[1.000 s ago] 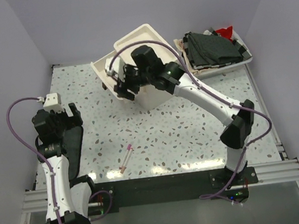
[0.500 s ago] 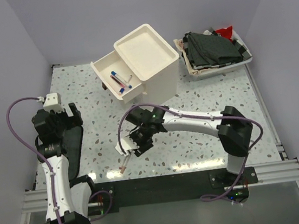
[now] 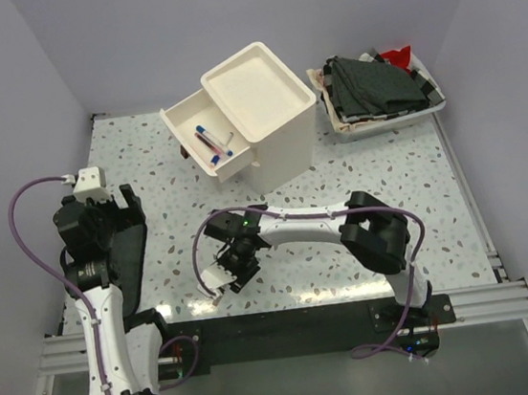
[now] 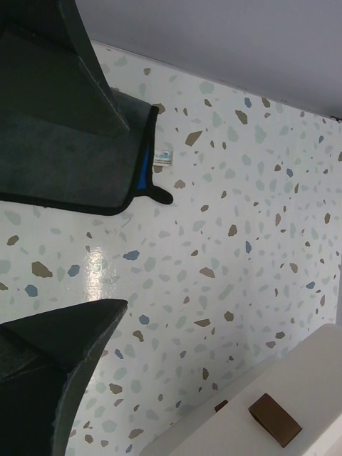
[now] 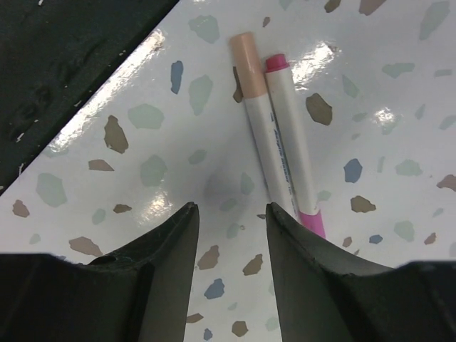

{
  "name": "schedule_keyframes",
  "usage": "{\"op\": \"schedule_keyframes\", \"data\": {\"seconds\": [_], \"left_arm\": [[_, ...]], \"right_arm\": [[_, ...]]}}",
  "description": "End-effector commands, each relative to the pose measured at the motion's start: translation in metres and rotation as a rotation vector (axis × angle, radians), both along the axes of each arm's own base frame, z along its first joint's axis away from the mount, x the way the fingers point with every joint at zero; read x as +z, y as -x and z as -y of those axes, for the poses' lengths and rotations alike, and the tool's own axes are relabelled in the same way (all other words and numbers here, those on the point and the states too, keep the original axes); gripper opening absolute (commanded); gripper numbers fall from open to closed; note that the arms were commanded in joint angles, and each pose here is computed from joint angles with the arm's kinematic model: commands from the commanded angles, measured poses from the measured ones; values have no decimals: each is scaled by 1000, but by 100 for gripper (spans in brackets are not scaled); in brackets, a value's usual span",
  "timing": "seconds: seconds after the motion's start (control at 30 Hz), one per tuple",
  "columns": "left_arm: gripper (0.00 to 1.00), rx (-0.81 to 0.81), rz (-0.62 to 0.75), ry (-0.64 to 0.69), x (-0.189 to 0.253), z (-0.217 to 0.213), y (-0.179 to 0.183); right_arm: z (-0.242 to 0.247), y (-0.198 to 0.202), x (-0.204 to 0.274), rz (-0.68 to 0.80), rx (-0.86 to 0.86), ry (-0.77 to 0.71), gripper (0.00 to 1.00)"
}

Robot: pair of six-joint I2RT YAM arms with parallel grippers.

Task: Sort the stationery into containers
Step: Pick up the pen from the corner of the board.

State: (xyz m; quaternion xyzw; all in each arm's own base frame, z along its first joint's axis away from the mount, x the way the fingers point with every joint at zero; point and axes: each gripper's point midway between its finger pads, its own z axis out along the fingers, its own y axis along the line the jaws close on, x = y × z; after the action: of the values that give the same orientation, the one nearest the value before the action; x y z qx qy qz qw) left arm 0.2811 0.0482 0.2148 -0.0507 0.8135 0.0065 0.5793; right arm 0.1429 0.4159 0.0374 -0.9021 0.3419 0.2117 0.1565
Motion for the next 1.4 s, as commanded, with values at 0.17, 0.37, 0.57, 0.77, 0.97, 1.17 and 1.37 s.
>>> {"op": "schedule_keyframes", "data": {"seconds": [0.17, 0.37, 0.57, 0.77, 0.97, 1.17, 1.37], "left_arm": [[100, 2, 23, 5, 7, -1, -1], [100, 3, 38, 5, 14, -2, -3], [100, 6, 31, 8, 9, -2, -3], [100, 3, 24, 13, 6, -1, -1], [100, -4, 29, 16, 6, -1, -4], [100, -11, 29, 4, 8, -2, -7], [100, -5, -8, 1, 0, -7, -16]], "right_arm": [[-30, -17, 9, 44, -6, -61, 47], [-27, -16, -5, 23, 15, -9, 39], [-12, -16, -29, 18, 22, 90, 36], [4, -12, -45, -1, 24, 177, 29], [30, 7, -38, -74, 59, 263, 11], [23, 0, 63, -64, -69, 76, 1], [-1, -45, 207, -67, -350, -256, 0]]}}
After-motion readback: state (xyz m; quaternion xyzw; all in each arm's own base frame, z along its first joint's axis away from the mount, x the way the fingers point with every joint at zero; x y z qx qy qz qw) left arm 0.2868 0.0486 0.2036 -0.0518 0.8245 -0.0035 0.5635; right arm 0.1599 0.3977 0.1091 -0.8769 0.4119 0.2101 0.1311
